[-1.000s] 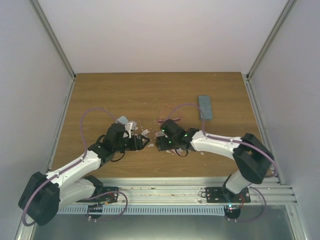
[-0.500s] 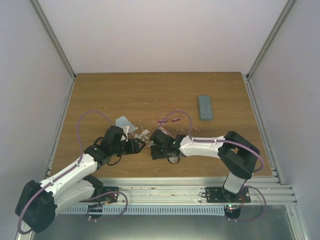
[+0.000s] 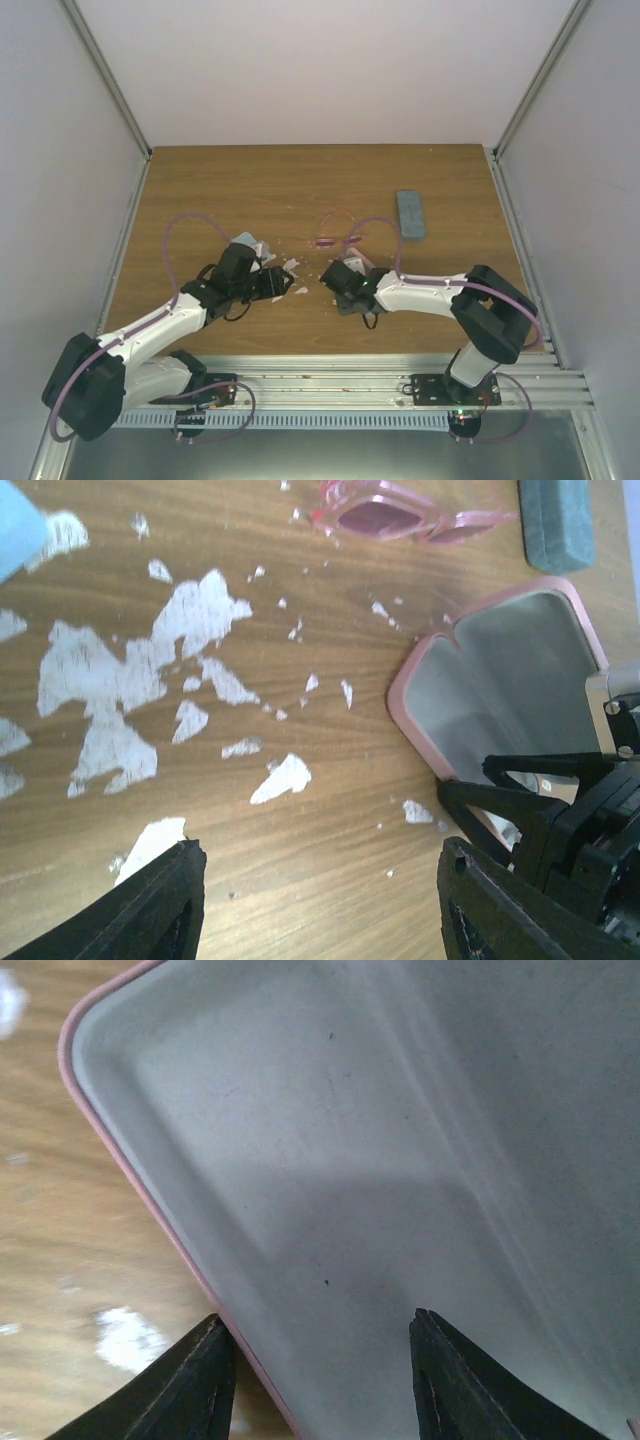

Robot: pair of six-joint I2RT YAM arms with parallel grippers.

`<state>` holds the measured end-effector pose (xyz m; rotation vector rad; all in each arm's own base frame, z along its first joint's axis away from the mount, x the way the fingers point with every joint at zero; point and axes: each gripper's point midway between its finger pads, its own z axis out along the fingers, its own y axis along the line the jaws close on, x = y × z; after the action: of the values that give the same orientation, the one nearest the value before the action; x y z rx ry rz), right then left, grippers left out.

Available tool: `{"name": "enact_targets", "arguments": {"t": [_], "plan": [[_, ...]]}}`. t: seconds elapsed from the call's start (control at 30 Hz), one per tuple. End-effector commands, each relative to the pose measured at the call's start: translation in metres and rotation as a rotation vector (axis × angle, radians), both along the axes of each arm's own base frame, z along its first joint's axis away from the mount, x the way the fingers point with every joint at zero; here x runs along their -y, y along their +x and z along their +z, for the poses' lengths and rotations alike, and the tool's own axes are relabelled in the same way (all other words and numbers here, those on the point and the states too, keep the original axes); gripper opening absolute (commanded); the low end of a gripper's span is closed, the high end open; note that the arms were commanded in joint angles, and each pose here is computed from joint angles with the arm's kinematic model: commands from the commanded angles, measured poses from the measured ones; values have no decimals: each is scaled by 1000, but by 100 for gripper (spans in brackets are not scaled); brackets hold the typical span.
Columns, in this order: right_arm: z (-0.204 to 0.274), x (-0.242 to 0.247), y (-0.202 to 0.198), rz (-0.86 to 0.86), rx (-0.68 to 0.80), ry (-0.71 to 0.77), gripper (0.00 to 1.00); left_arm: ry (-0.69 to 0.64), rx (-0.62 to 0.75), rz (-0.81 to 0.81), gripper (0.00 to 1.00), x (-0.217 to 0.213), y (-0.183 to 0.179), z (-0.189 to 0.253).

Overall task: Organize the sunglasses
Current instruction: Move the sunglasses case at the center of the board, then move the glasses cleaning cloth to the center of the board.

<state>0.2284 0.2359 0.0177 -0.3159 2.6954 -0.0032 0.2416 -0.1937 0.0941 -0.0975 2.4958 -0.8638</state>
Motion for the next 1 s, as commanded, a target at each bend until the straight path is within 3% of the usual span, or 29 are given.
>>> {"name": "enact_targets", "arguments": {"t": [0.0, 0.27, 0.43, 0.6, 0.77, 0.87, 0.97], "plan": [[-7, 61, 7, -43, 4, -183, 48, 4, 119, 36, 65, 4, 30, 31], [-7, 84, 15, -67, -11, -203, 57, 72, 124, 76, 65, -15, 55, 30], [27, 45, 15, 49, 32, -25, 62, 123, 111, 195, 67, -51, 67, 25], [73, -5, 19, 144, 100, 226, 62, 198, 39, 347, 67, -100, 66, 1], [79, -42, 24, 179, 113, 356, 56, 231, -69, 412, 57, -129, 59, -31], [73, -62, 25, 201, 90, 379, 52, 210, -105, 390, 44, -127, 59, -41], [71, -76, 24, 215, 84, 392, 51, 191, -138, 361, 42, -121, 59, -50]]}}
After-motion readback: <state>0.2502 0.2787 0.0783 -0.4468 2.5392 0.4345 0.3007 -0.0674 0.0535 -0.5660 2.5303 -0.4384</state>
